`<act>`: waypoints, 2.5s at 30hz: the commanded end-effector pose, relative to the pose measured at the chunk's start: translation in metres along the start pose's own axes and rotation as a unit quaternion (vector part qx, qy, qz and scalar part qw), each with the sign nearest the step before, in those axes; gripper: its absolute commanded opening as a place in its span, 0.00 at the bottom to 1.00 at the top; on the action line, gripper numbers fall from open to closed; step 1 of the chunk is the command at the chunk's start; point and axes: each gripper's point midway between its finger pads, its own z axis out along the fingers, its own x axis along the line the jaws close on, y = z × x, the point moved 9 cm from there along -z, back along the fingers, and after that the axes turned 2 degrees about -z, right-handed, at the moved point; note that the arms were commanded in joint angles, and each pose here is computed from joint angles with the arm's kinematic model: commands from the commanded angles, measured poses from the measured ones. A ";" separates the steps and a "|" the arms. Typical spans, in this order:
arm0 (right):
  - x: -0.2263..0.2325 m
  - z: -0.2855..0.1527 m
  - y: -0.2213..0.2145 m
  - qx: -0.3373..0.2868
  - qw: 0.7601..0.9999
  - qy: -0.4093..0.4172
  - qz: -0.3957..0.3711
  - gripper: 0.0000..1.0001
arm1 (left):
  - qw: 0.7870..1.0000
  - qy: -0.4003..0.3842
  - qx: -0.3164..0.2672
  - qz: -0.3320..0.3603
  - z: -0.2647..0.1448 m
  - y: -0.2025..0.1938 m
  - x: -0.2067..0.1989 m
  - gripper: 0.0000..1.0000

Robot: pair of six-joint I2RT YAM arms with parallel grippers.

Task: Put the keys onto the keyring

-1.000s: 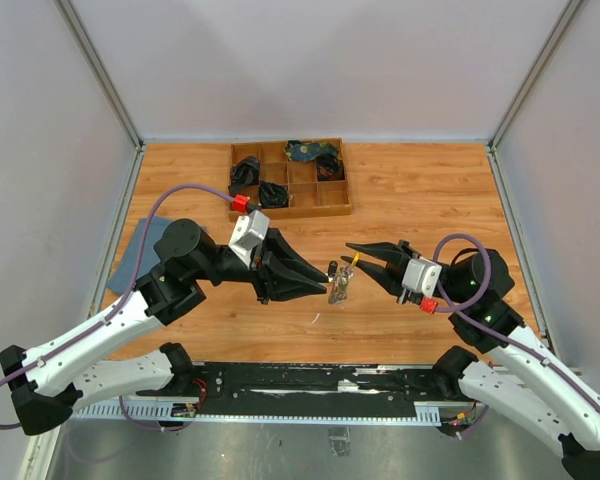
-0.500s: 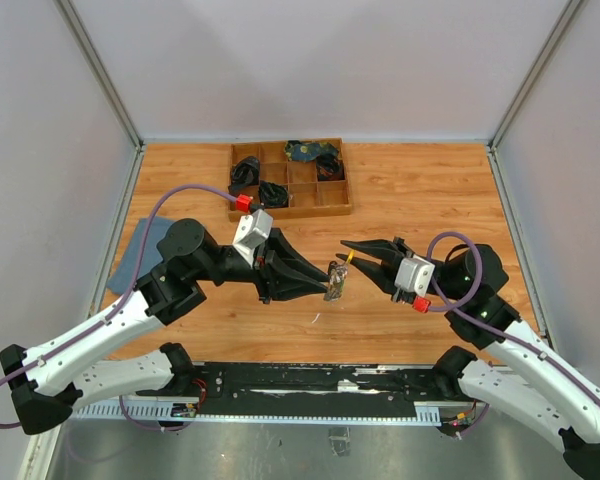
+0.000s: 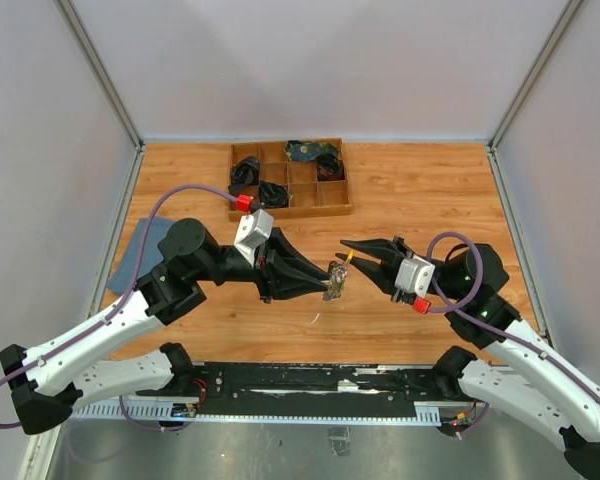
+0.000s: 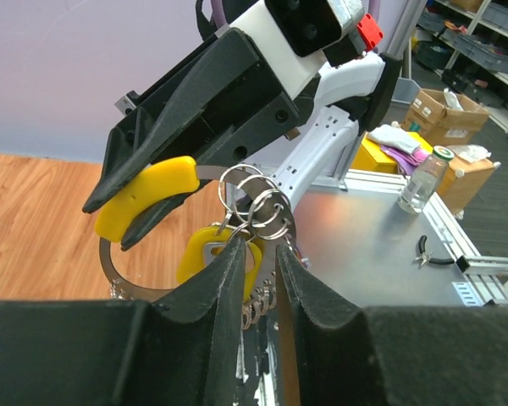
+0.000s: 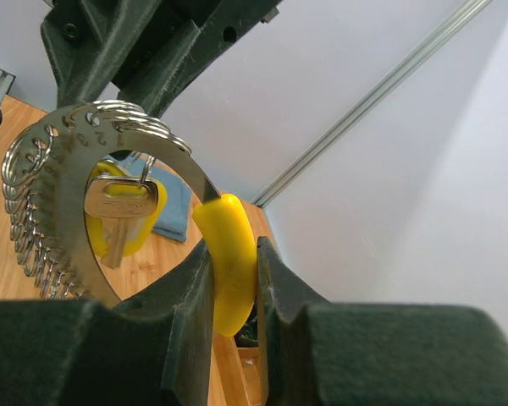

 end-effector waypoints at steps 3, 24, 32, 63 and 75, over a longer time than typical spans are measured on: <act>-0.011 0.004 0.023 -0.038 0.999 -0.013 -0.035 0.01 | 1.000 0.000 0.002 -0.001 0.001 -0.002 -0.001 0.31; -0.010 0.003 0.009 0.007 0.999 -0.034 -0.037 0.01 | 1.000 -0.009 -0.011 0.003 0.001 0.004 -0.004 0.26; -0.009 0.003 0.008 0.008 0.999 -0.029 -0.034 0.01 | 1.000 0.000 -0.014 0.002 0.001 0.004 -0.003 0.29; -0.008 0.005 0.006 0.017 0.999 -0.025 -0.025 0.01 | 1.000 0.022 -0.005 -0.004 0.004 -0.002 0.005 0.47; -0.007 0.005 0.003 0.025 0.999 -0.029 -0.019 0.01 | 1.000 0.025 -0.006 -0.004 0.003 -0.003 0.006 0.25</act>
